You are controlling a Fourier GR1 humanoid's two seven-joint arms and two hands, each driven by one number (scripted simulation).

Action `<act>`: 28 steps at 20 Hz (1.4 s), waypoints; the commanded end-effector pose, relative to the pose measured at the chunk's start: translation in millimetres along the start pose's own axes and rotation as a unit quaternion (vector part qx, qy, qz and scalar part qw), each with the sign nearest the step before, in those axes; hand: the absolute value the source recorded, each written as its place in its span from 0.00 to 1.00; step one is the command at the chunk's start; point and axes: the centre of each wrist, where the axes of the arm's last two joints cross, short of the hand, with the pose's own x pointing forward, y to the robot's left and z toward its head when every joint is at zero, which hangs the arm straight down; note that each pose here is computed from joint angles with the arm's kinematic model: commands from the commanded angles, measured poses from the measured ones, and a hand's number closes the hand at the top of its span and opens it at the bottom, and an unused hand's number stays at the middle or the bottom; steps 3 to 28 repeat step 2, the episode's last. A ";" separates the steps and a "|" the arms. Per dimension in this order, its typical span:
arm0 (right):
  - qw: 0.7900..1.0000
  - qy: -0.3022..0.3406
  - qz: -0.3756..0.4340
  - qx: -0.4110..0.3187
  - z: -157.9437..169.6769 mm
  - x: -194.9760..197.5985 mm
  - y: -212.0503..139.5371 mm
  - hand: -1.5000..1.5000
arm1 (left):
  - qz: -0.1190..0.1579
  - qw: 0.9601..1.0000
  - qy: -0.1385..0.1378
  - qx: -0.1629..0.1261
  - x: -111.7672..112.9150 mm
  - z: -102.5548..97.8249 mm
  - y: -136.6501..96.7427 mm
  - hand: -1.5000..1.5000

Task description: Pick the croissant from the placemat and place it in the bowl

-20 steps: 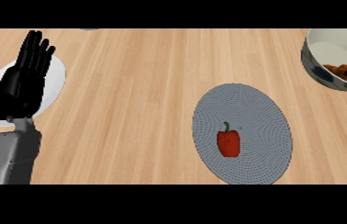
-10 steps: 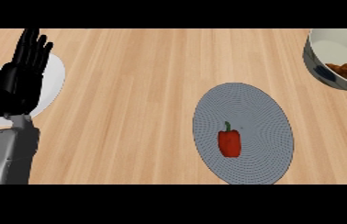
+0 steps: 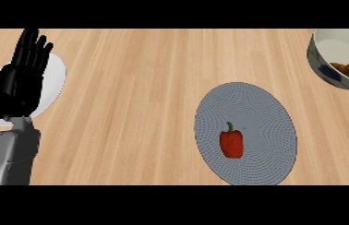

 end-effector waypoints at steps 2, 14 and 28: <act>0.999 -0.019 -0.029 0.009 13.7 -0.6 -15.4 0.00 | -0.002 1.000 0.001 0.000 0.7 0.6 1.3 0.50; 0.999 -0.019 -0.029 0.009 13.7 -0.6 -15.4 0.00 | -0.002 1.000 0.001 0.000 0.7 0.6 1.3 0.50; 0.999 -0.019 -0.029 0.009 13.7 -0.6 -15.4 0.00 | -0.002 1.000 0.001 0.000 0.7 0.6 1.3 0.50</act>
